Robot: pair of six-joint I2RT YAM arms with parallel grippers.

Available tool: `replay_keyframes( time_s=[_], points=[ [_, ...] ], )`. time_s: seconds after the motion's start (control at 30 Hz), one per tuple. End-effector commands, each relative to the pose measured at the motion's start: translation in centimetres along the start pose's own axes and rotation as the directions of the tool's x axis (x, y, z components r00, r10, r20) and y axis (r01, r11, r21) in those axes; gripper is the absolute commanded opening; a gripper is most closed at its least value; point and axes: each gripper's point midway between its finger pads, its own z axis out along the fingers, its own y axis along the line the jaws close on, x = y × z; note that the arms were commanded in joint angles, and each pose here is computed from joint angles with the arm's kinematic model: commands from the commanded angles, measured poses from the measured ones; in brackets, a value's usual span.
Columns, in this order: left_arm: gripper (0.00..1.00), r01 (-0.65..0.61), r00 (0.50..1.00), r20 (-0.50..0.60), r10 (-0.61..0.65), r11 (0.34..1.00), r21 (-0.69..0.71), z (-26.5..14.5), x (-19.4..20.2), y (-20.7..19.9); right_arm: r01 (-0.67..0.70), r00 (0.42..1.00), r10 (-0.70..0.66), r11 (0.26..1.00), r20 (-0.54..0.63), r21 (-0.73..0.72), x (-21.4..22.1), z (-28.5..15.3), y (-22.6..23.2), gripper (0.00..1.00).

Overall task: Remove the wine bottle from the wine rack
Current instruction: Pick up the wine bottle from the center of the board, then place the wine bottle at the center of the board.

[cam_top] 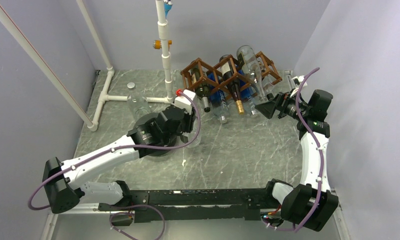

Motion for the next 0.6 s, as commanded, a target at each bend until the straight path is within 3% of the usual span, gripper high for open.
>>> replay_keyframes(
  time_s=[0.0, 0.57],
  points=[
    [0.00, 0.070, 0.964, 0.256, -0.075, 0.997, 0.028, -2.2, -8.7, 1.6, 0.050, 0.999, -0.050, 0.999, 0.023, 0.004, -0.8, -0.2, 0.1, 0.99],
    [0.00, 0.082, 0.916, 0.397, -0.050, 0.995, -0.063, 0.1, -14.1, 7.4, 0.054, 0.998, -0.054, 0.999, 0.025, 0.000, -0.8, -0.3, 0.3, 0.99]
  ],
)
